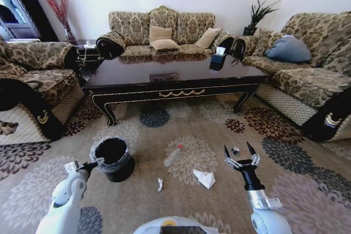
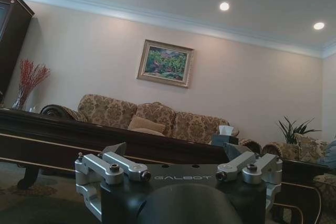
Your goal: Move to the front of the table and pick up the trash from the floor, then place it into the trash bin.
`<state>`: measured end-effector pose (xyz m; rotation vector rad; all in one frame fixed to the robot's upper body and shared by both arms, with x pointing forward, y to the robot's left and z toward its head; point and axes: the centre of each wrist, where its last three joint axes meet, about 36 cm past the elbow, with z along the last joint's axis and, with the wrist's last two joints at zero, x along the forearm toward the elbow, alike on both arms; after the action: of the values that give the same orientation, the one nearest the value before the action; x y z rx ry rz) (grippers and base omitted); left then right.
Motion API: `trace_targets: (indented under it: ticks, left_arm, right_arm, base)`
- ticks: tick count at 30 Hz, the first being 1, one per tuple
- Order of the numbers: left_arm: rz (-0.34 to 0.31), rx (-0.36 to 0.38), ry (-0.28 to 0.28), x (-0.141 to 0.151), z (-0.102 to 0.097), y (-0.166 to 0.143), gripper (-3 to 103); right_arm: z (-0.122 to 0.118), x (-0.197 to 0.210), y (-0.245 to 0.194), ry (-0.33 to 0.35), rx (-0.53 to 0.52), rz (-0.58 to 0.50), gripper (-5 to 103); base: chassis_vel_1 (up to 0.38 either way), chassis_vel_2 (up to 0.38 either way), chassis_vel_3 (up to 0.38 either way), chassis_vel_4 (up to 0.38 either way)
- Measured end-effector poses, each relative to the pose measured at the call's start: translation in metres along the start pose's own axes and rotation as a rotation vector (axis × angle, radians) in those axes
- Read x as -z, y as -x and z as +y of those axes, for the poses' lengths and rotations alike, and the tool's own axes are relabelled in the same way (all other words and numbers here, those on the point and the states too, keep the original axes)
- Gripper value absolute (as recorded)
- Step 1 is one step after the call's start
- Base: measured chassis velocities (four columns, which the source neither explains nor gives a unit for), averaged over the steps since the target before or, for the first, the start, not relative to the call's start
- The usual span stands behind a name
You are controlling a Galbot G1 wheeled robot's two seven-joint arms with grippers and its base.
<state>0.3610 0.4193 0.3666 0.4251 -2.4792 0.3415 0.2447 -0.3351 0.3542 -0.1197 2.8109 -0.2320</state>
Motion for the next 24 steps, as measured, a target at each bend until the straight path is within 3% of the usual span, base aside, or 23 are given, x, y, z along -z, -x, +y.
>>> trace_targets:
  ticks: [4,6,7,9,11,12,14,16,19,21,23,24]
  left_arm:
    - [0.004,0.003,-0.004,-0.004,0.001,0.005,101]
    - [-0.003,0.007,0.000,-0.005,0.002,0.008,96]
    - [-0.010,0.010,0.004,-0.005,0.002,0.009,86]
    - [-0.013,0.010,0.004,-0.005,0.002,0.010,86]
    - [-0.016,0.010,0.006,-0.005,0.002,0.010,76]
    - [-0.017,0.010,0.006,-0.005,0.002,0.011,76]
    - [-0.018,0.010,0.008,-0.005,0.002,0.011,59]
    - [-0.018,0.012,0.010,-0.005,0.002,0.011,59]
    - [-0.015,0.021,0.015,-0.006,0.003,0.012,43]
    - [-0.013,0.025,0.017,-0.007,0.004,0.012,43]
    - [-0.009,0.034,0.025,-0.008,0.005,0.012,27]
    - [-0.009,0.038,0.028,-0.008,0.006,0.012,27]
  right_arm:
    - [0.000,0.000,0.000,-0.002,0.002,0.002,100]
    - [0.000,0.000,-0.001,-0.003,0.003,0.002,100]
    - [-0.001,0.000,-0.001,-0.005,0.004,0.003,100]
    - [-0.001,0.000,-0.001,-0.005,0.004,0.003,100]
    - [-0.001,-0.001,-0.001,-0.006,0.004,0.006,100]
    - [-0.002,-0.001,-0.001,-0.006,0.004,0.007,100]
    - [-0.002,-0.002,-0.001,-0.005,0.004,0.008,100]
    - [-0.002,-0.002,-0.001,-0.005,0.004,0.009,100]
    - [-0.002,-0.003,-0.002,-0.005,0.004,0.011,100]
    - [-0.002,-0.004,-0.002,-0.005,0.004,0.012,100]
    - [-0.002,-0.005,-0.001,-0.006,0.003,0.014,100]
    - [-0.003,-0.005,-0.001,-0.007,0.002,0.014,100]
  base:
    - [0.000,0.000,0.000,0.000]
    - [0.000,0.000,0.000,0.000]
    - [0.000,0.000,0.000,0.000]
    - [0.000,0.000,0.000,0.000]
    - [0.000,0.000,0.000,0.000]
    - [0.000,0.000,0.000,0.000]
    - [0.000,0.000,0.000,0.000]
    - [0.000,0.000,0.000,0.000]
    - [0.000,0.000,0.000,0.000]
    - [0.000,0.000,0.000,0.000]
    - [0.000,0.000,0.000,0.000]
    - [0.000,0.000,0.000,0.000]
